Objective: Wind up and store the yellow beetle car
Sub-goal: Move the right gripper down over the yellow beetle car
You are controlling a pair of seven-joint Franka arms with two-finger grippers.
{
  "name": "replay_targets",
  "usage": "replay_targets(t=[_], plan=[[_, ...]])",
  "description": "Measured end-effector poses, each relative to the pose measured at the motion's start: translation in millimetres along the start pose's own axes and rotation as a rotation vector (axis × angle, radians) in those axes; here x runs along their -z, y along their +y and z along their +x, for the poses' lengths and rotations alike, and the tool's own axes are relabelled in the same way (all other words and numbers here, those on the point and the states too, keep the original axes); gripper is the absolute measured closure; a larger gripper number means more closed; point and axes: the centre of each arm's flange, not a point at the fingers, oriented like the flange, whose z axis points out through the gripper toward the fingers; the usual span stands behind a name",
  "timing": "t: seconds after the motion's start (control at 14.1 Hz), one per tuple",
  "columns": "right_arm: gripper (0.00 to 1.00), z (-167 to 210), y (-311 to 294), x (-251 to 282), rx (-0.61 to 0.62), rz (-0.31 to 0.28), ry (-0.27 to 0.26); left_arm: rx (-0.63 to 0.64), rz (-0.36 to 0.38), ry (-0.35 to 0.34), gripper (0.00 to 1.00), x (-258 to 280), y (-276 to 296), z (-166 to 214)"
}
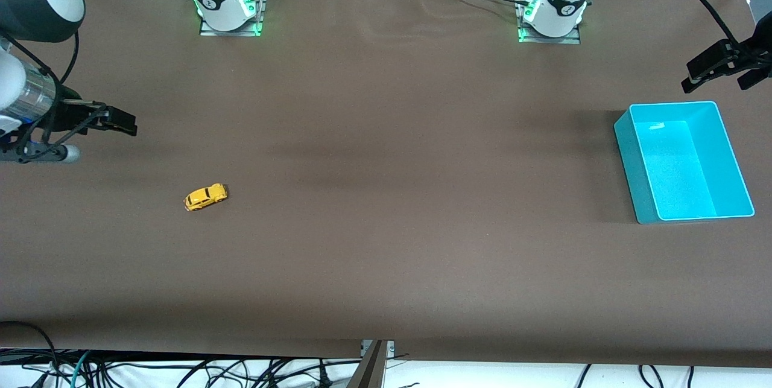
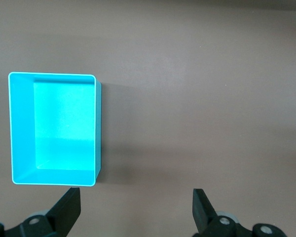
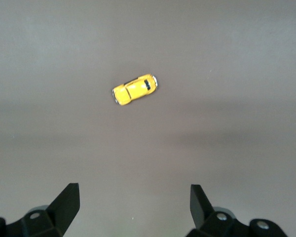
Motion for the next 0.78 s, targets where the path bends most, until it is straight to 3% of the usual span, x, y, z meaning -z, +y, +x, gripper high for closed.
replay_targets(t=[0.28,0.5,0.78], plan=[[0.01,21.1,-14.5,-47.9,0.327,-0.011,-0.079,0.000,0.000,-0.001,0.00,-0.3,0.0,0.2],[0.01,43.4,-18.0,-84.3,0.634,-0.003,-0.088,0.000,0.000,-0.001,0.00,-0.3,0.0,0.2],[0.00,59.8,-18.9,-123.5,0.898,0.017,-0.118,0.000,0.000,-0.001,0.00,-0.6,0.1,0.4]])
